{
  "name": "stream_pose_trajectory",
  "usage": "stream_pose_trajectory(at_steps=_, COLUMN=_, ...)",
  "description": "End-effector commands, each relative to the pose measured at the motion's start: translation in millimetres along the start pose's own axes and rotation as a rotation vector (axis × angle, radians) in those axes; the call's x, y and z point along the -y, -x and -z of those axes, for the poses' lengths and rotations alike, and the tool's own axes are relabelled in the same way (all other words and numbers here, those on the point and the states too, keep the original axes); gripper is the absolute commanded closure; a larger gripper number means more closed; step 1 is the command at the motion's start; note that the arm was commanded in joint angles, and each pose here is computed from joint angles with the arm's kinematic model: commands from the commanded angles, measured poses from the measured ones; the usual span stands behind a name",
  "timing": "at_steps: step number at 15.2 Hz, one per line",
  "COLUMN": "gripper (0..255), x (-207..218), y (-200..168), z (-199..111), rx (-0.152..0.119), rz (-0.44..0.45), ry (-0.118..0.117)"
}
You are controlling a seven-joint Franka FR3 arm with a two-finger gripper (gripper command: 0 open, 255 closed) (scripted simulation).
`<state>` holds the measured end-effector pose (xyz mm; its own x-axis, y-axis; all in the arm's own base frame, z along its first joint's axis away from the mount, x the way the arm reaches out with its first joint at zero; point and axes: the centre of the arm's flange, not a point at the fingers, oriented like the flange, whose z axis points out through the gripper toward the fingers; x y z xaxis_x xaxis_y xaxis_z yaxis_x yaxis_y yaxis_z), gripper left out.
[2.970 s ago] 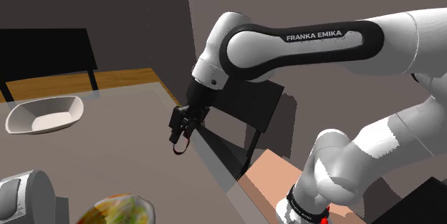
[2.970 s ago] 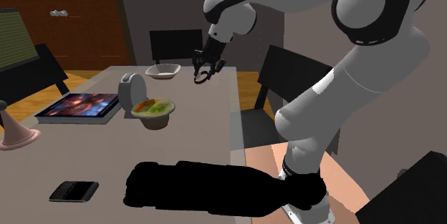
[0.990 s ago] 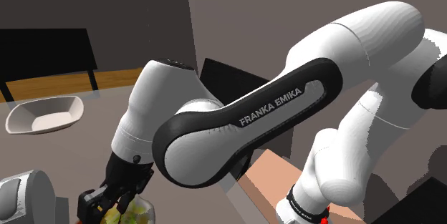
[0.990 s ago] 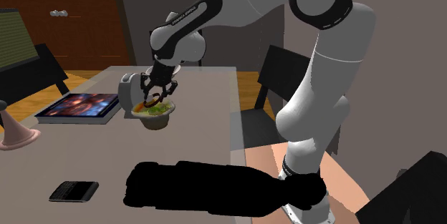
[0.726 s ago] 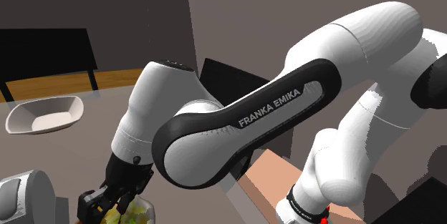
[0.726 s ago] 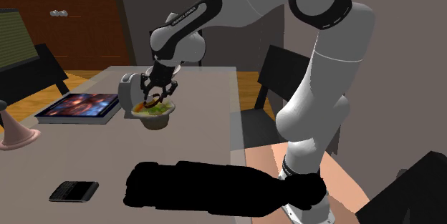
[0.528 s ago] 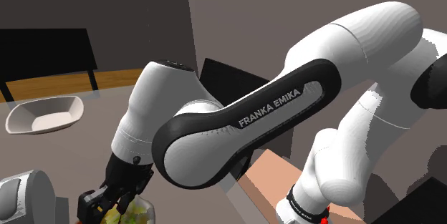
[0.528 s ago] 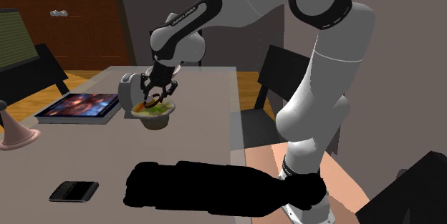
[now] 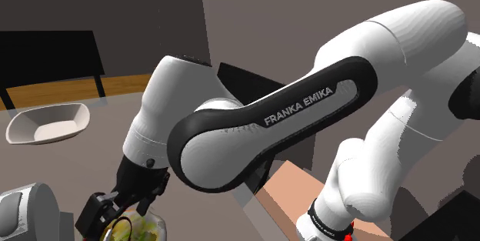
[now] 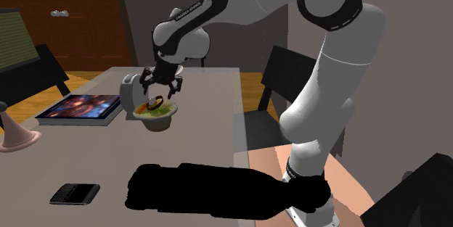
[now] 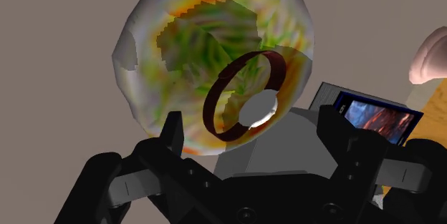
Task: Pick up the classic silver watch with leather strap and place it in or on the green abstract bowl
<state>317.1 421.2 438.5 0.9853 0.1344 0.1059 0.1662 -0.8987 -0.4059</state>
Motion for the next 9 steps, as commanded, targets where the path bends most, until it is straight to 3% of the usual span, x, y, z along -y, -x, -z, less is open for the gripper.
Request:
stream_pose_trajectory(at_steps=1, gripper=0, x=-0.2, y=0.3, z=22.7, rx=0.001, rz=0.000, ry=0.000)
stream_pose_trajectory(at_steps=9, gripper=0, x=-0.2, y=0.3, z=33.1, rx=0.001, rz=0.000, ry=0.000)
